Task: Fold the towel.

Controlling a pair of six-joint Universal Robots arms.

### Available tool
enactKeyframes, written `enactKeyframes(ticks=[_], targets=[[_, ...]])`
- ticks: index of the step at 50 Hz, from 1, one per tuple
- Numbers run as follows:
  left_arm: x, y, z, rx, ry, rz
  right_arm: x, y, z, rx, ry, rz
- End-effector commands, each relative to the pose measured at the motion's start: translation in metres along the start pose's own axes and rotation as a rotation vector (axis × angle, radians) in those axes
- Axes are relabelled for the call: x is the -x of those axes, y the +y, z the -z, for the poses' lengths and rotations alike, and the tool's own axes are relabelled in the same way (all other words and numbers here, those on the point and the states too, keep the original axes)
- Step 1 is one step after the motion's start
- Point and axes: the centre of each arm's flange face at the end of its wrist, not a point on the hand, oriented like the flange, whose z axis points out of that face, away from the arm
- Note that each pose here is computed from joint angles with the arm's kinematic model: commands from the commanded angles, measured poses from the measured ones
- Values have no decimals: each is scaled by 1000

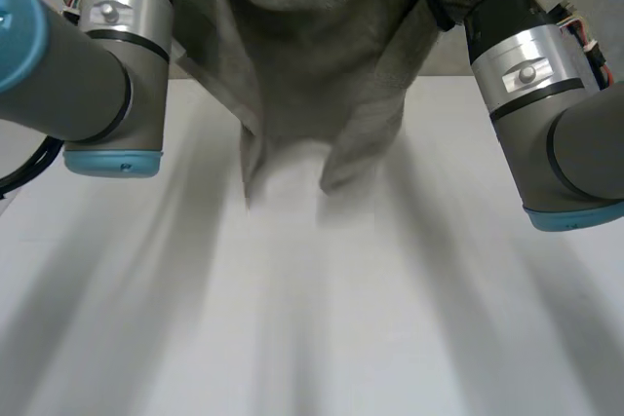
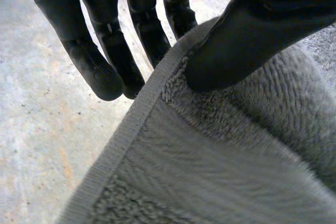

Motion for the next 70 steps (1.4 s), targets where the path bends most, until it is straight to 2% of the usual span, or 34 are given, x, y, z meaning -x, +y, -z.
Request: enactKeyframes(ticks=[1,3,6,8,9,11,12,13,14,16,20,22,25,27,35,41,49,70], targets=[[-5,32,54,200,74,-17,40,35,39,281,-215,-80],[-4,52,86,337,102,-32,53,45,63,415,-329,-87],[0,62,103,410,111,-43,60,47,76,480,-401,-83],[5,77,137,551,141,-71,72,46,108,598,-579,-58],[5,77,137,552,142,-71,72,46,108,598,-580,-57],[4,85,169,668,206,-104,82,42,146,719,-794,-15],[4,85,169,669,206,-105,82,42,147,719,-795,-15],[2,86,181,706,244,-122,85,38,163,769,-892,0],[2,86,181,707,244,-122,85,38,163,769,-893,0],[2,84,198,754,291,-154,87,33,184,843,-1003,-20],[3,79,205,764,300,-165,86,29,184,846,-972,-48],[3,74,206,755,299,-164,76,22,168,808,-851,-100],[4,71,206,749,298,-164,69,19,158,785,-774,-138],[4,68,206,742,296,-165,62,17,140,746,-653,-232],[5,66,212,748,299,-169,44,25,108,759,-455,-455],[6,64,212,743,296,-171,55,54,107,905,-477,-525],[7,61,210,729,293,-174,55,88,125,1097,-490,-525],[17,66,204,734,255,-184,14,141,166,1273,-387,-472]])
